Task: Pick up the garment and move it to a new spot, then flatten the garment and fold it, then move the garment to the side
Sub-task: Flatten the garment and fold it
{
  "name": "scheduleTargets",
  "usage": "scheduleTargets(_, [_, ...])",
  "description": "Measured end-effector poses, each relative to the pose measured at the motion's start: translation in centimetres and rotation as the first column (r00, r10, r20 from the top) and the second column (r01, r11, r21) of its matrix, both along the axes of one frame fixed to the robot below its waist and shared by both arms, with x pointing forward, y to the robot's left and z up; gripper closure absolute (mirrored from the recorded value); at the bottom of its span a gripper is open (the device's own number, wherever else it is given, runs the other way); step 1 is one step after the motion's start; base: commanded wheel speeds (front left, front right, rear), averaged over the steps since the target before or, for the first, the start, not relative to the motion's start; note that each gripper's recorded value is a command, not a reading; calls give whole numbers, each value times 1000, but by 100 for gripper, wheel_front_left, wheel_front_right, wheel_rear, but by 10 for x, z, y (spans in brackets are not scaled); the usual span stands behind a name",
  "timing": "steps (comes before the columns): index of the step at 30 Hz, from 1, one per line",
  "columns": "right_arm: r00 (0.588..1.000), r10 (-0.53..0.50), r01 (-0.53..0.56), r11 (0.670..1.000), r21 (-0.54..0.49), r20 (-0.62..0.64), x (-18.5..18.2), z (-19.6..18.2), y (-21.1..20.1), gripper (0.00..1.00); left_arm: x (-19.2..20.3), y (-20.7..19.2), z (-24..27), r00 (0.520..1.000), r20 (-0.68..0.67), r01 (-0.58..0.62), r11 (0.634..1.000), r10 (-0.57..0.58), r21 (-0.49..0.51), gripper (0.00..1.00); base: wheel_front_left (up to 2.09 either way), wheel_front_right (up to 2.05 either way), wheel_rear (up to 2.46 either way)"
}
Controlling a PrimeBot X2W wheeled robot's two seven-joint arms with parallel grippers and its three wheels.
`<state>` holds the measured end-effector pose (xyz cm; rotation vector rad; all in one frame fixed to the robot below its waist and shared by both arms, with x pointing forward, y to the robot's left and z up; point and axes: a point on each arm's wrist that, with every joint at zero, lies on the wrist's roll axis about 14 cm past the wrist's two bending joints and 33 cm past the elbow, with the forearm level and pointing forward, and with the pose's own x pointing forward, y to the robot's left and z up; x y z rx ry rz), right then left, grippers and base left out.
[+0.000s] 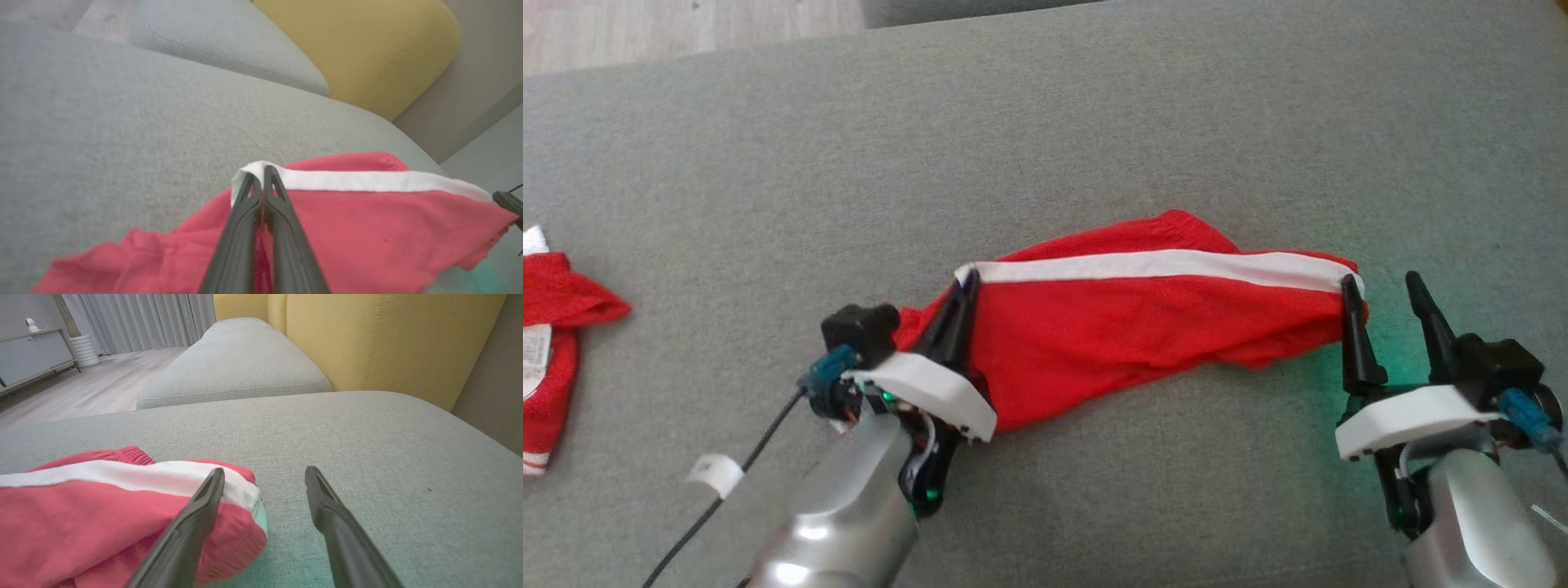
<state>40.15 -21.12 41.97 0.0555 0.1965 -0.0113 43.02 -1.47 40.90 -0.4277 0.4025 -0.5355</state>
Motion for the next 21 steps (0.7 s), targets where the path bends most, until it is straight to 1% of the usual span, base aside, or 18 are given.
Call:
scheduleTargets(4, [1000, 1, -1, 1000, 12, 6, 3, 1, 2, 0, 15, 15, 20, 996, 77, -52, 999, 52, 2, 100, 0, 0, 0])
scheduleTargets(7, [1000, 15, -15, 1000, 16, 13, 6, 3, 8, 0, 19, 27, 28, 990, 123, -74, 997, 70, 28, 100, 0, 0, 0])
scheduleTargets(11, [999, 36, -37, 999, 23, 23, 10, 6, 16, 0, 11, 50, 21, 986, 122, -121, 991, 113, 62, 100, 0, 0, 0])
scheduleTargets(16, [998, 56, -57, 998, 33, 30, 12, 8, 26, 0, 5, 96, 5, 974, 105, -212, 969, 199, 127, 100, 0, 0, 0])
scheduleTargets(17, [998, 58, -59, 998, 36, 30, 12, 8, 27, 0, 6, 101, 4, 972, 108, -222, 965, 208, 137, 85, 0, 0, 0])
scheduleTargets(18, [998, 59, -60, 997, 40, 30, 12, 8, 27, 0, 7, 105, 5, 969, 111, -234, 962, 220, 138, 58, 0, 0, 0])
scheduleTargets(19, [998, 59, -60, 997, 40, 30, 12, 8, 27, 0, 7, 105, 5, 969, 111, -234, 962, 220, 138, 18, 0, 0, 0])
scheduleTargets(20, [998, 60, -61, 997, 41, 30, 12, 8, 28, 0, 8, 108, 6, 967, 114, -241, 960, 227, 139, 0, 0, 0, 0])
scheduleTargets(21, [998, 61, -62, 997, 41, 30, 12, 8, 28, 0, 8, 109, 6, 966, 117, -244, 959, 229, 141, 0, 0, 0, 0])
